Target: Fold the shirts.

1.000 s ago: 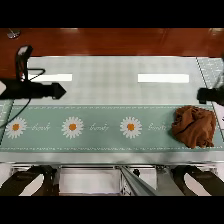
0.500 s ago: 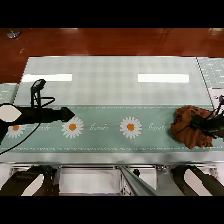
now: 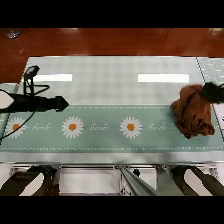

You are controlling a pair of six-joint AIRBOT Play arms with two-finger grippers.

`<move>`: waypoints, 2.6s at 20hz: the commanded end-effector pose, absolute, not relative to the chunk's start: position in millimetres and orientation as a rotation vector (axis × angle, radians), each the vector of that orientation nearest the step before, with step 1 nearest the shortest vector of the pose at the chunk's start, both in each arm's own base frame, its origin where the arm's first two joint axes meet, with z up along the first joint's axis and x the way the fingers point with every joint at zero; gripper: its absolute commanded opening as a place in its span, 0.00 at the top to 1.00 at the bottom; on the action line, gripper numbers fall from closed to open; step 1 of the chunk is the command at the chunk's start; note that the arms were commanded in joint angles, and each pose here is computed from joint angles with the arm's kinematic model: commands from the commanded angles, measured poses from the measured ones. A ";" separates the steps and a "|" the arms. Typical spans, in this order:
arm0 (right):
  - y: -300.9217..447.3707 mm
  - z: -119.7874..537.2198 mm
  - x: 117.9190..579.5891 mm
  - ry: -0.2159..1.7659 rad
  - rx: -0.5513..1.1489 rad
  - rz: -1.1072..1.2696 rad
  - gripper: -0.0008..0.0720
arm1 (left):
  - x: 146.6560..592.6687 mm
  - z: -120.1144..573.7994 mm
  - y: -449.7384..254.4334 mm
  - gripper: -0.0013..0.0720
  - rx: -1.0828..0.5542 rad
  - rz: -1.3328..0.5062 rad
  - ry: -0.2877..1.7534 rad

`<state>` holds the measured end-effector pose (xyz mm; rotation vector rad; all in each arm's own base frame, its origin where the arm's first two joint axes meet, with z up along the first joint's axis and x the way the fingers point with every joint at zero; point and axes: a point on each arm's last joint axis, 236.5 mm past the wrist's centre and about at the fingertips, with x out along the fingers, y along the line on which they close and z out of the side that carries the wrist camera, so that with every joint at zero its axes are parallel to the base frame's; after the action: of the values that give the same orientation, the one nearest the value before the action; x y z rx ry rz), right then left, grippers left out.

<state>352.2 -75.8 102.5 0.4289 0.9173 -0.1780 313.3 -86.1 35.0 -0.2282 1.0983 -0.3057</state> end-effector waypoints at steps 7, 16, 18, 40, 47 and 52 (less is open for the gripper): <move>-5.6 419.3 320.6 0.249 0.211 0.108 0.94 | 269.2 78.2 -114.9 0.02 -0.256 -0.427 1.030; 80.9 499.5 273.8 0.138 0.171 0.457 0.94 | 285.8 80.5 -139.1 0.02 -0.356 -0.467 0.960; 99.2 465.9 278.2 0.252 0.193 0.551 0.94 | 293.9 78.9 -135.5 0.02 -0.352 -0.447 0.942; 238.3 94.4 344.1 1.189 0.529 0.715 0.13 | 288.4 24.7 -113.0 0.02 -0.381 -0.351 1.168; -3.5 7.6 264.7 1.244 0.561 -0.002 0.14 | 273.8 -17.1 -168.6 0.02 -0.494 -0.517 1.366; 55.5 -60.5 192.2 1.415 0.680 0.115 0.14 | 302.8 -42.4 -204.7 0.03 -0.595 -0.584 1.408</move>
<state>233.6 32.7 -27.6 0.6188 1.3271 0.0732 290.7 -184.0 -31.4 -0.5343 1.3837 -0.5374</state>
